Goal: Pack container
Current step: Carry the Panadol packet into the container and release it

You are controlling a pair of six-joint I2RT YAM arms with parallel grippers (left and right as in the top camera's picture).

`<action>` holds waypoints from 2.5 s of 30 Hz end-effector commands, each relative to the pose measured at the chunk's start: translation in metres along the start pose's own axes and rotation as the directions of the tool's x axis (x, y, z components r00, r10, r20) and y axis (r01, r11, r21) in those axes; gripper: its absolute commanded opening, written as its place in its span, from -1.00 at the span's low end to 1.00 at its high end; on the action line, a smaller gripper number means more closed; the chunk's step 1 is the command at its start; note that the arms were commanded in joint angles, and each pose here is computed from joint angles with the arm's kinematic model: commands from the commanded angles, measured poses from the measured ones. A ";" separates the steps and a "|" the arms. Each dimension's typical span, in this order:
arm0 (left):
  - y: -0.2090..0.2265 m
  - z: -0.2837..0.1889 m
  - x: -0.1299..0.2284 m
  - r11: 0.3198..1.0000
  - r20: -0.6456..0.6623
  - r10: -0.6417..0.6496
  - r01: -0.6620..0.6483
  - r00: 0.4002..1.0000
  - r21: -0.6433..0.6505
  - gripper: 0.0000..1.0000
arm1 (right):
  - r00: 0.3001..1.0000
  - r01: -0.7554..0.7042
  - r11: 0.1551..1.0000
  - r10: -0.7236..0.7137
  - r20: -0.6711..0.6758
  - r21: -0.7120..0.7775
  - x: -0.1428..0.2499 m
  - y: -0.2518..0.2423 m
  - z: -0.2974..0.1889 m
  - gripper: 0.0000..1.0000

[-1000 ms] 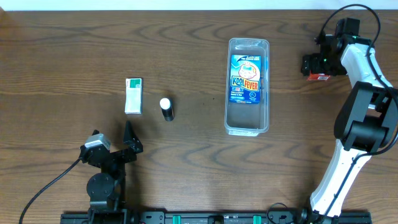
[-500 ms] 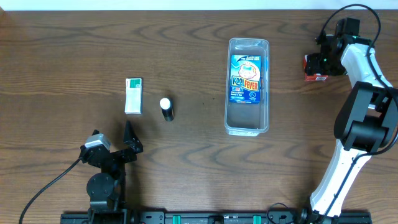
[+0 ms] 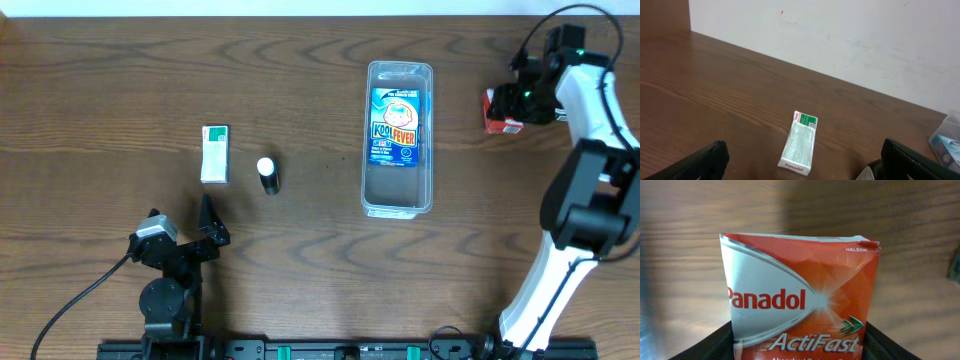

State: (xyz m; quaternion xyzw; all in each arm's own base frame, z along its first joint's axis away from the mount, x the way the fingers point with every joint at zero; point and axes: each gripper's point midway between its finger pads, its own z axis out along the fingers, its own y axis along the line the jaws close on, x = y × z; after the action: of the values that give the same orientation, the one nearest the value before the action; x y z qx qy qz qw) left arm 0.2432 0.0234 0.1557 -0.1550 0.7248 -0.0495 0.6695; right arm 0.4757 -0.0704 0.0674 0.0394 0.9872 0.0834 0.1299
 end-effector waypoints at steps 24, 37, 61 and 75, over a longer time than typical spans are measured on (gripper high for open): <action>0.009 0.001 0.017 0.999 -0.050 0.019 -0.021 0.999 -0.032 0.96 | 0.978 -0.020 0.998 0.007 0.206 0.062 0.032 0.229 -0.109 0.31; 0.009 0.001 0.017 0.999 -0.050 0.019 -0.021 0.999 -0.032 0.96 | 0.987 -0.054 0.981 0.024 0.161 0.185 0.028 0.224 -0.041 0.38; 0.009 0.001 0.017 0.999 -0.050 0.019 -0.021 0.999 -0.032 0.96 | 0.996 0.050 0.996 -0.045 -0.078 0.071 0.067 0.234 -0.013 -0.49; 0.009 0.001 0.017 0.999 -0.050 0.019 -0.021 0.999 -0.032 0.96 | 0.967 0.144 0.985 -0.120 -0.226 0.090 0.111 0.240 -0.015 -0.97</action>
State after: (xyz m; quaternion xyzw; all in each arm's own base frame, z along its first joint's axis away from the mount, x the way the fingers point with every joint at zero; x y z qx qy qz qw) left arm 0.2432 0.0234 0.1557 -0.1550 0.7248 -0.0495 0.6695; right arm 0.3869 0.1607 0.0975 -0.0009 0.9994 0.0225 0.0263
